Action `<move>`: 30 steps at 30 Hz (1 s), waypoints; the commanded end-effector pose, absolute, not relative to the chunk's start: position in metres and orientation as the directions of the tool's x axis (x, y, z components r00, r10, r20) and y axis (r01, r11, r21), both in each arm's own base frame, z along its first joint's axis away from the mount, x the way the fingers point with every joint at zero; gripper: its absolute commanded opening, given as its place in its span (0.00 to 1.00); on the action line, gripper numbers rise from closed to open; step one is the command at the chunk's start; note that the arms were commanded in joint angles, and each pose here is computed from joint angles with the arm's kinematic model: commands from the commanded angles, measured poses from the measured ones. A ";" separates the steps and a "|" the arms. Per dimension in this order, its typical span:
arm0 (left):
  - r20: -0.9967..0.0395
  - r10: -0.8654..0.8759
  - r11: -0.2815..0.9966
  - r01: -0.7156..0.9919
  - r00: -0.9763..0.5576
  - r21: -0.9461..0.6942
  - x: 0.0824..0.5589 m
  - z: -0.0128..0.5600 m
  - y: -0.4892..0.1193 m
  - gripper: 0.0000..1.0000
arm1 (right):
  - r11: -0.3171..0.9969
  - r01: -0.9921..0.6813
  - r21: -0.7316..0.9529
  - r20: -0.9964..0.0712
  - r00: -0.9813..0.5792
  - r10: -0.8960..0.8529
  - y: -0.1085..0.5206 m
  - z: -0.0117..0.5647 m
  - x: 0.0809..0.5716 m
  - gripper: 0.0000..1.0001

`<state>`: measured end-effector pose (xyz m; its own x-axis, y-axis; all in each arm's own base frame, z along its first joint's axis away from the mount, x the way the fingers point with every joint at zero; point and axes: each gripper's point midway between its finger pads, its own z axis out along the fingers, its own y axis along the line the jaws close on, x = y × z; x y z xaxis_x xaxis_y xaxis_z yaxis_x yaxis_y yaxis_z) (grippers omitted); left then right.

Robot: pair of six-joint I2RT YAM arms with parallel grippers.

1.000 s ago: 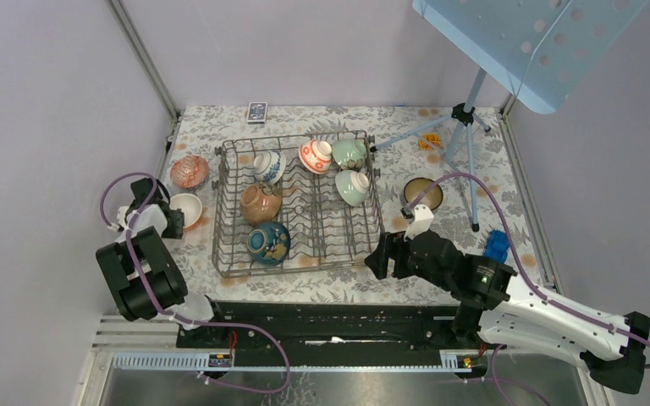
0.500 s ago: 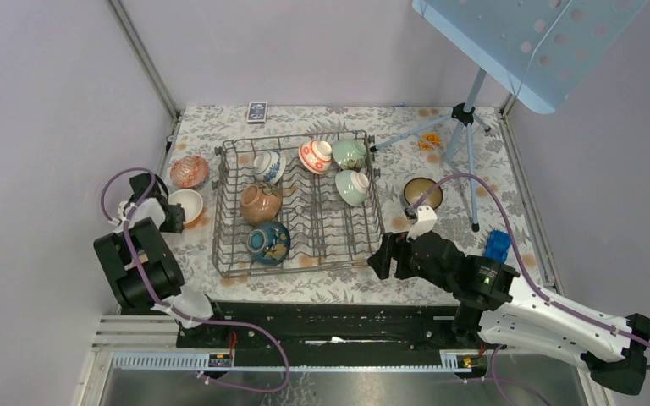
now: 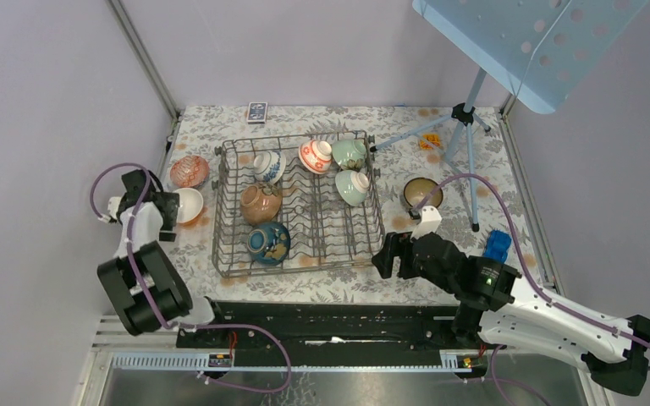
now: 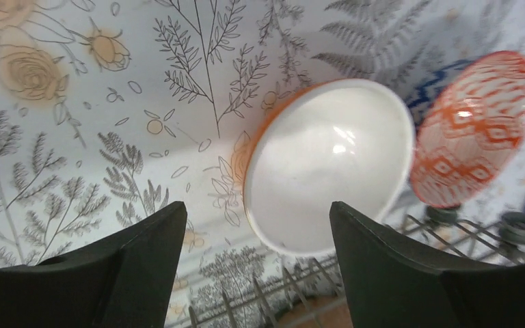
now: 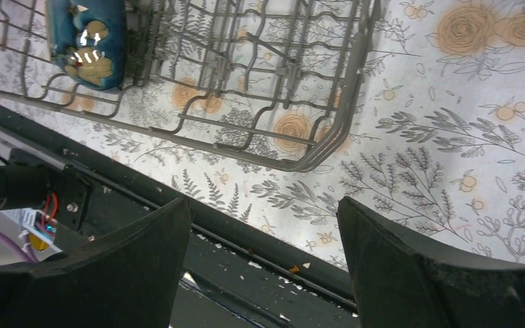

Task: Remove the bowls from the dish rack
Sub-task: Place the bowl at the center of the board, then pick up the bowl from the dish rack.

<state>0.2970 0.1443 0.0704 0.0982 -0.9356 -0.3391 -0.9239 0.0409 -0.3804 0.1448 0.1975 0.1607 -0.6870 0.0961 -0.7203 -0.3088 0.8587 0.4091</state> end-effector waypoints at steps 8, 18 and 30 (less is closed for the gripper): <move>-0.669 -0.743 0.497 -0.675 -0.007 -0.545 0.340 0.255 0.064 0.95 | 0.908 -0.295 0.298 -0.800 -0.595 0.069 0.192 0.203 0.171 0.89; -0.846 -0.403 0.893 0.051 -0.349 -0.447 0.341 0.332 -0.165 0.99 | 0.972 -0.215 0.093 -0.922 -0.387 0.003 0.187 0.266 0.223 0.90; -0.656 -0.387 0.583 0.379 -0.648 -0.719 0.326 0.252 -0.282 0.97 | 0.910 -0.197 0.364 -0.812 -0.546 0.206 0.245 0.243 0.323 0.81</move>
<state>0.3264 -0.2386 0.2267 -0.6242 -0.3578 -0.6945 0.2222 0.7709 -0.5969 0.2924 0.2154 0.2169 -0.5572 0.0648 -0.8278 -0.1473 0.9734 0.1753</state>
